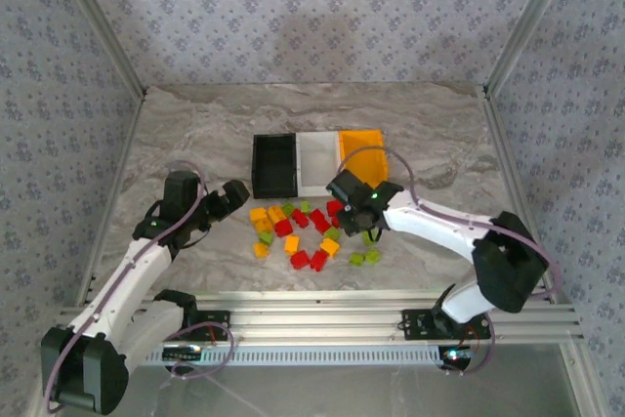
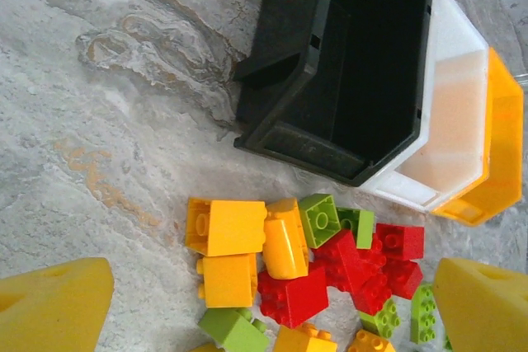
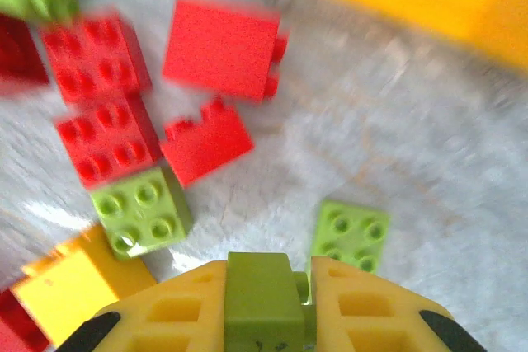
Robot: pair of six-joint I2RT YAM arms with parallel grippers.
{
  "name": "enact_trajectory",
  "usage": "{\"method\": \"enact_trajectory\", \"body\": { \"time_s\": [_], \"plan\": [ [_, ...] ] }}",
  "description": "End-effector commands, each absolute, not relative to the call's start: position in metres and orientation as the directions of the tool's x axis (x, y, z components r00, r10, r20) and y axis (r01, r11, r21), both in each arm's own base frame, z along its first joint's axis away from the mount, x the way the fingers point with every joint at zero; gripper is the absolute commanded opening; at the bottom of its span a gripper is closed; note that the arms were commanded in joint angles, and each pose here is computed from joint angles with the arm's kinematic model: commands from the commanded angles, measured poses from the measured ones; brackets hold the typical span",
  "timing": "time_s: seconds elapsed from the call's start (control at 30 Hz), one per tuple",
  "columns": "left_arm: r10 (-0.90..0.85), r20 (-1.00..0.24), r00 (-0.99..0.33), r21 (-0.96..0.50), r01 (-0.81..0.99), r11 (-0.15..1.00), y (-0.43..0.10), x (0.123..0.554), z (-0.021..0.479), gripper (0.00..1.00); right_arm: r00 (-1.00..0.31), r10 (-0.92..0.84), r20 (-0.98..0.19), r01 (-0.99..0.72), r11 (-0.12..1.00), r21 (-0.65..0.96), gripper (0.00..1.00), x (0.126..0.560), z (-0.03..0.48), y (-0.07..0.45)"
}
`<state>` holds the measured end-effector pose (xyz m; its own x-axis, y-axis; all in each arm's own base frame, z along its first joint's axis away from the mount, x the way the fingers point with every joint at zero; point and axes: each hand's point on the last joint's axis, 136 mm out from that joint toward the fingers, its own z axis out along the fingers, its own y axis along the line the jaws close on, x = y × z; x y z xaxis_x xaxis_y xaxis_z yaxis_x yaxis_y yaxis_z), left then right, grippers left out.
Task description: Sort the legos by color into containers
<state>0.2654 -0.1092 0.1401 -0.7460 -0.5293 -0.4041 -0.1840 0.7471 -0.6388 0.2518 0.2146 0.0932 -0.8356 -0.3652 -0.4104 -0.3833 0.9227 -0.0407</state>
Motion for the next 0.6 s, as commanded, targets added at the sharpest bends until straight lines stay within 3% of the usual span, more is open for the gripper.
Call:
{"method": "enact_trajectory", "body": {
  "time_s": [0.0,0.13,0.33,0.57],
  "plan": [
    [-0.517,-0.452,-0.727,-0.632,-0.148,0.761,-0.11,0.268,0.155,0.99,-0.8,-0.265,-0.538,-0.277,0.959,-0.061,0.2,0.291,0.145,0.203],
    [-0.519,-0.474,-0.712,-0.623,-0.146,0.769,-0.106,0.266,0.156,1.0,-0.777,-0.172,-0.606,-0.165,0.984,-0.068,0.2,0.339,0.167,0.195],
    [-0.495,-0.463,-0.735,-0.575,-0.176,0.799,-0.099,0.257,0.144,0.99,-0.789,-0.046,-0.613,-0.032,0.999,-0.035,0.21,0.405,0.152,0.184],
    [-0.43,-0.446,-0.785,-0.554,-0.135,0.822,-0.106,0.253,0.128,0.9,-0.813,0.032,-0.581,0.066,0.997,-0.037,0.24,0.441,0.121,0.176]
  ]
}}
